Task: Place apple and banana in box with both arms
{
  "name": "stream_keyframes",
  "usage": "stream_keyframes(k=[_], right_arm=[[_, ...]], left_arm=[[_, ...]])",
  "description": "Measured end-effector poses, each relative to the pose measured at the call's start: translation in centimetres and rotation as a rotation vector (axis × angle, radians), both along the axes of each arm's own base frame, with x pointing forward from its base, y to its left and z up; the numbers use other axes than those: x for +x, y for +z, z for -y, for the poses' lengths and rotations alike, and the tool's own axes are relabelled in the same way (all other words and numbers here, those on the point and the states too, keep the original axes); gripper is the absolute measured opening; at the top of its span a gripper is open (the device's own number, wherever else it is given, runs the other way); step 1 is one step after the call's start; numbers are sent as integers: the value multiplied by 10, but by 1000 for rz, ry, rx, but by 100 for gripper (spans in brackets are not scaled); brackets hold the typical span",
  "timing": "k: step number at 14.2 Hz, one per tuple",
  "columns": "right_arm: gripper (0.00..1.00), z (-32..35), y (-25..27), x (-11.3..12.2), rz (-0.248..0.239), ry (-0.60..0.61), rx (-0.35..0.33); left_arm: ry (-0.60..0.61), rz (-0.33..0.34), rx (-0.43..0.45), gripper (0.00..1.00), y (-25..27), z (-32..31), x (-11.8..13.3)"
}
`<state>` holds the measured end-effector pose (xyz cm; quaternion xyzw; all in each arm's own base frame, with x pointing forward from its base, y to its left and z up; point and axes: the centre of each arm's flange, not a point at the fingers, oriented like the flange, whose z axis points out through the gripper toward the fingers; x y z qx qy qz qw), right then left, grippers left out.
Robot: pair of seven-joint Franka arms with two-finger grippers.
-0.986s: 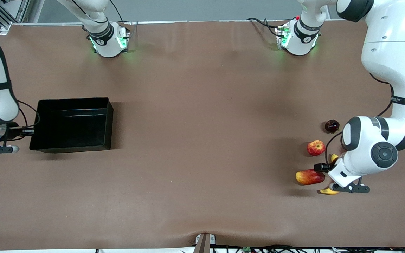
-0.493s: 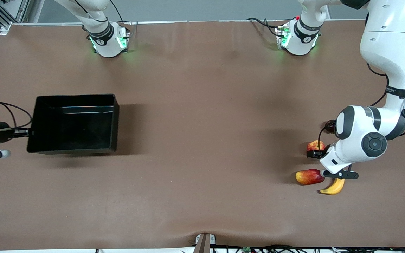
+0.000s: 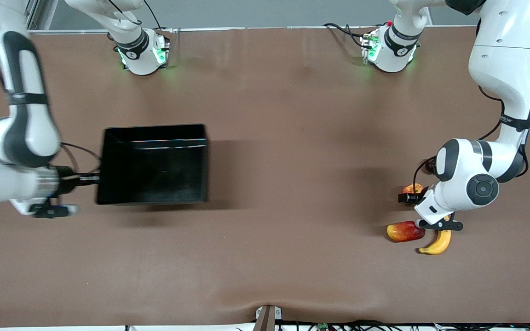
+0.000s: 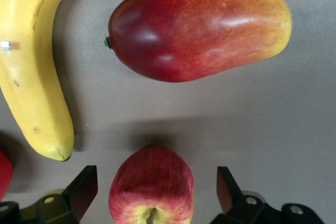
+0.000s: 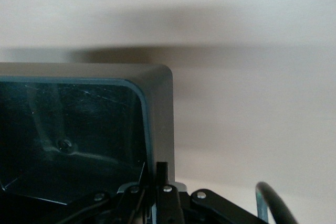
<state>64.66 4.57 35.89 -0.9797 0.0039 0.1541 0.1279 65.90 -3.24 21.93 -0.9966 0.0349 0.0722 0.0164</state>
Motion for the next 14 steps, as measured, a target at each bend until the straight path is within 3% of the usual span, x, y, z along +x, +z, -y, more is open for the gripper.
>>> stream_keyframes(k=[6,11,14], right_arm=[[6,-188,-10,-18,57,-64,-17],[6,-260,-62,-35,71,-25,-8],[6,-302,-98,-47,85,-93,-14]], left_arm=[[7,-20,2,100,-12,-7,-3],[7,-52,2,100,-30,-8,-10],[8,-63,2,100,-34,-8,-13]])
